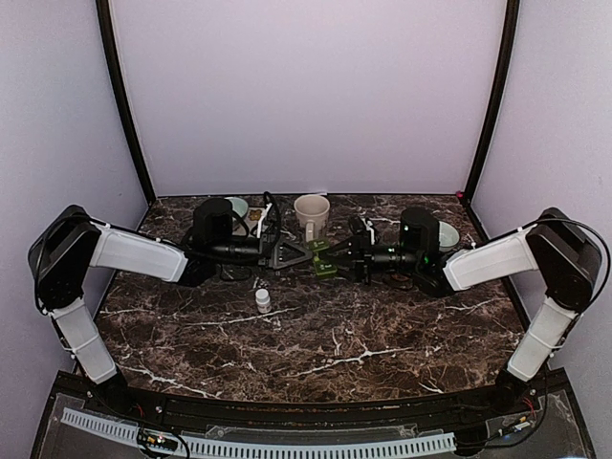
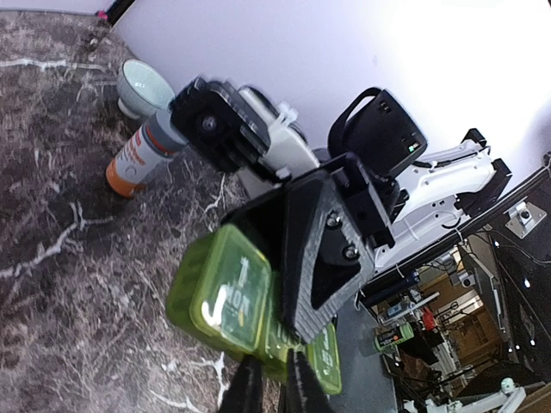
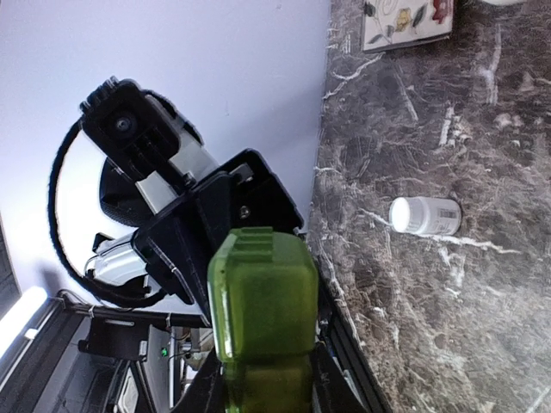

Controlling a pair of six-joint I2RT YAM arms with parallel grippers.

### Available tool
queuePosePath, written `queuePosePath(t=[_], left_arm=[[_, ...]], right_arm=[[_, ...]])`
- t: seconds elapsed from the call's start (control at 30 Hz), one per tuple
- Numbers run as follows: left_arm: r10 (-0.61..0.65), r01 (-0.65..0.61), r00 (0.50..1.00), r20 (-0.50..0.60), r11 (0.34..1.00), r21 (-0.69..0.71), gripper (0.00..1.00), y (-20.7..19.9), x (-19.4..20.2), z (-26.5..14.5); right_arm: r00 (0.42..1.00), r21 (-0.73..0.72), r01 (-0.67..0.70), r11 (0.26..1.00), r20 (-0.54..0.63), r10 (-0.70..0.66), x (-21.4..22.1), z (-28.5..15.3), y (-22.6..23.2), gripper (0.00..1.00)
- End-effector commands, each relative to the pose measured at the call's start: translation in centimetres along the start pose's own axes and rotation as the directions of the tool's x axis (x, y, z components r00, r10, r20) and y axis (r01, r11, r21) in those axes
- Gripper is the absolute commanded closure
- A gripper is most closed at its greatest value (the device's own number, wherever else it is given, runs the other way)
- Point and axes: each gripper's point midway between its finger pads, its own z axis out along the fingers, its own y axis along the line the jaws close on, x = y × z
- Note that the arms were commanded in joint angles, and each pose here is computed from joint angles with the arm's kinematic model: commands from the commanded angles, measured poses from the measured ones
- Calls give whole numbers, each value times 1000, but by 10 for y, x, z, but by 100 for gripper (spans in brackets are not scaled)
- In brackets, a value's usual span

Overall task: Sort the pills into containers
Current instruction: Close the lid of the pill container.

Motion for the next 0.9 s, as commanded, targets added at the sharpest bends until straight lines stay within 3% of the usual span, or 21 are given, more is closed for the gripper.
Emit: queuePosePath(t=[0.0,0.17,0.27,0.53,0.87], left_arm=[[131,-134,991,27,983,126,97,-35,-12,8],[127,-128,992,16,980,153,96,-37,-10,9],[121,-120,993,5,982,149,77,-35,-7,9],[119,-115,993,-25,987,111,43,-29,1,7],[111,-108,993,-28,990,91,40,-21,-4,11]], right_arm=[[995,-49,-7,999,-100,2,26,13,11,91],[995,-42,1,999,-100,-5,26,14,11,91],[995,-45,7,999,-101,-11,25,15,12,91],[994,-44,31,999,-102,-35,24,15,16,91],[990,-62,43,997,-130,-51,31,16,23,91]])
